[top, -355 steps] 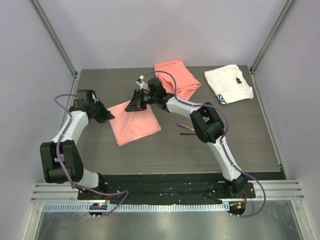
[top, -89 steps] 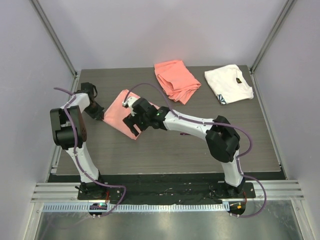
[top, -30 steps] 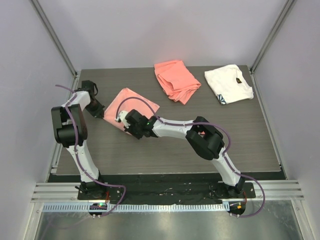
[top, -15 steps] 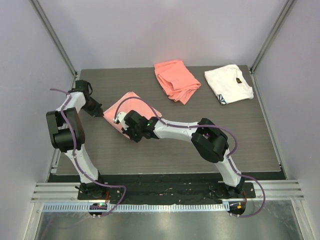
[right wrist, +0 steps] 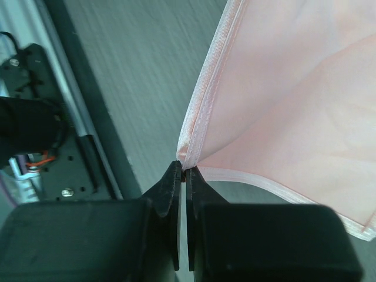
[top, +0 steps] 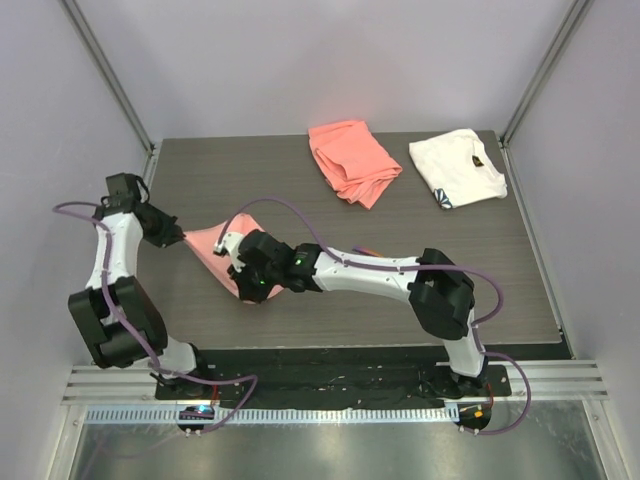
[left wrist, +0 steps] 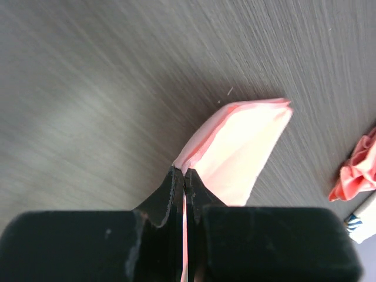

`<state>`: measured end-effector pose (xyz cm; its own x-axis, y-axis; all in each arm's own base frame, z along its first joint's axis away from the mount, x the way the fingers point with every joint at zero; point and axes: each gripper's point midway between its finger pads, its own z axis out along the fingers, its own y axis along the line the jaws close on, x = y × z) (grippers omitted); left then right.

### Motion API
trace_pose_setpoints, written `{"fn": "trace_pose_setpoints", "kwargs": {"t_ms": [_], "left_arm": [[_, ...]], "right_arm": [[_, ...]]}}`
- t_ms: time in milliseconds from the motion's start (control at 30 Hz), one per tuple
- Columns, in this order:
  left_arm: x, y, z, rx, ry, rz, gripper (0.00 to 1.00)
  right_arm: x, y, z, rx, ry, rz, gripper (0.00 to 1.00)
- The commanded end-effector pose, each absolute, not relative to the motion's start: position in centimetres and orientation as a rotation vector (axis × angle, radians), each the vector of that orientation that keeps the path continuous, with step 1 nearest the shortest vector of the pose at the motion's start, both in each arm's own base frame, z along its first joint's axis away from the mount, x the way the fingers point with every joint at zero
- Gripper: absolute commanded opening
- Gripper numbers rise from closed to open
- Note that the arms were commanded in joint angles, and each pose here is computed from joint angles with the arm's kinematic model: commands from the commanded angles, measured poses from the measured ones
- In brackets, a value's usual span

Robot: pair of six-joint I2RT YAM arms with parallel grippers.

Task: Fold the napkin into a case and place the utensils inside
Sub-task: Pick up the upper triangle-folded napkin from the center of the board, then turn over the upper triangle folded napkin at the center of the board.

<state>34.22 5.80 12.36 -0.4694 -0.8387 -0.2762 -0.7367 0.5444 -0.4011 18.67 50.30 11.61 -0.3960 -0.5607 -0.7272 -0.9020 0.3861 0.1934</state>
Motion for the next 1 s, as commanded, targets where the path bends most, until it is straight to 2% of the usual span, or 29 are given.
{"fn": "trace_pose_setpoints", "kwargs": {"t_ms": [0, 300, 500, 667, 800, 967], "left_arm": [[33.1, 8.5, 17.8, -1.285, 2.166, -0.303, 0.0], [29.7, 12.1, 27.2, -1.275, 1.928, -0.154, 0.0], [29.1, 13.2, 30.8, -1.266, 1.838, -0.086, 0.0], [32.1, 13.2, 29.4, -1.259, 1.88, -0.153, 0.0], [37.3, 10.1, 26.2, -1.185, 2.032, -0.219, 0.0], [43.0, 4.5, 21.3, -1.122, 2.151, -0.292, 0.0]], "right_arm": [[14.7, 52.1, 18.3, -1.222, 2.002, 1.052, 0.01], [9.1, 55.5, 24.0, -1.228, 1.901, 1.409, 0.01], [6.9, 56.5, 27.9, -1.154, 1.803, 1.687, 0.01], [6.6, 55.9, 27.6, -1.082, 1.814, 1.858, 0.01], [9.5, 54.6, 27.1, -0.916, 1.796, 2.027, 0.01], [15.8, 51.3, 22.9, -0.703, 1.896, 2.025, 0.01]]}}
